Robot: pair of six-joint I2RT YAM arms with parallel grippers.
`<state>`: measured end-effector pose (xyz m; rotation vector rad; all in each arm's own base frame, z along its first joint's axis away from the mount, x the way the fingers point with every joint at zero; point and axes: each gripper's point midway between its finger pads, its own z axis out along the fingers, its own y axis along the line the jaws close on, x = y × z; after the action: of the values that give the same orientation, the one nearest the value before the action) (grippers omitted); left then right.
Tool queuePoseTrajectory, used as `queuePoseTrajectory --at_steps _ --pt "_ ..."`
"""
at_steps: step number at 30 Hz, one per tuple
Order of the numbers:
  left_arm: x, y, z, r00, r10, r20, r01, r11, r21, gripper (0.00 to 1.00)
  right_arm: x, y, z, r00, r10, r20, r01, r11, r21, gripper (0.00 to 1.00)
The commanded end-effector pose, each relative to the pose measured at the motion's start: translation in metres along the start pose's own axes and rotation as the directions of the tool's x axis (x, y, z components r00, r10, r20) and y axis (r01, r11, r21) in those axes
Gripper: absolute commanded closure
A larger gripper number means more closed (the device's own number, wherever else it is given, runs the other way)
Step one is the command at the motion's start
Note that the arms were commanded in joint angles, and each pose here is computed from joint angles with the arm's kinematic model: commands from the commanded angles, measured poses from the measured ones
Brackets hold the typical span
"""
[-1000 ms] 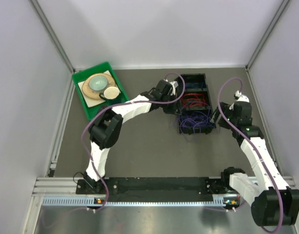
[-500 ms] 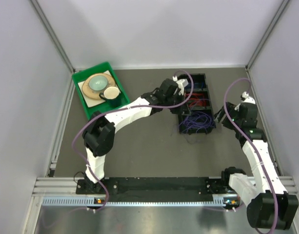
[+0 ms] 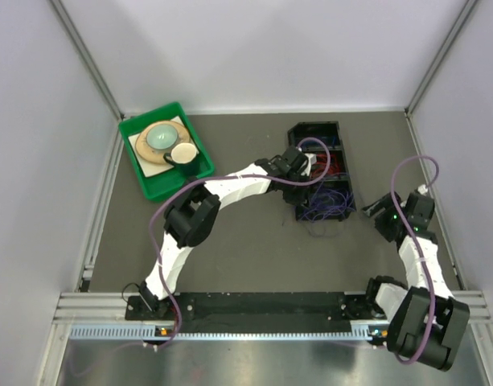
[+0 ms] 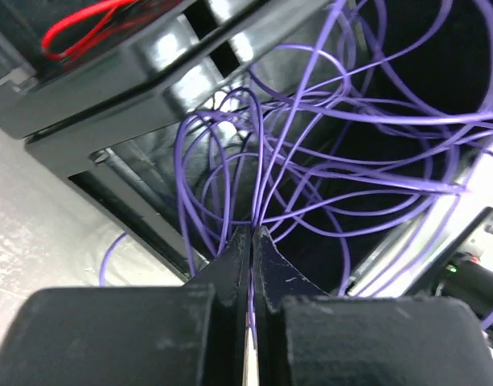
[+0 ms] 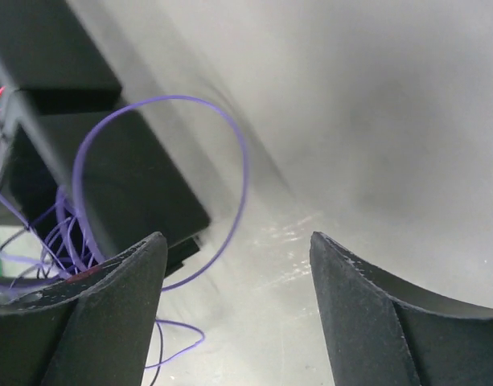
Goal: Untangle the cables
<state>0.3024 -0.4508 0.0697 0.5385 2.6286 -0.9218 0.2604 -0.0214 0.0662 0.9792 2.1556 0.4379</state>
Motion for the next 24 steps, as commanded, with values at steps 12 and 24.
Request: queuePoseTrajectory --at_steps 12,24 --pt "-0.015 -0.002 -0.008 0.998 0.033 0.054 -0.030 0.998 -0.047 1.00 -0.006 0.028 0.012 0.989 0.148 -0.014 -0.148 0.971 -0.189 1.00" --pt "-0.011 0.007 0.005 0.999 0.023 0.042 -0.020 0.998 -0.063 1.00 -0.049 0.099 -0.050 0.995 0.026 0.094 0.010 0.930 -0.369 1.00"
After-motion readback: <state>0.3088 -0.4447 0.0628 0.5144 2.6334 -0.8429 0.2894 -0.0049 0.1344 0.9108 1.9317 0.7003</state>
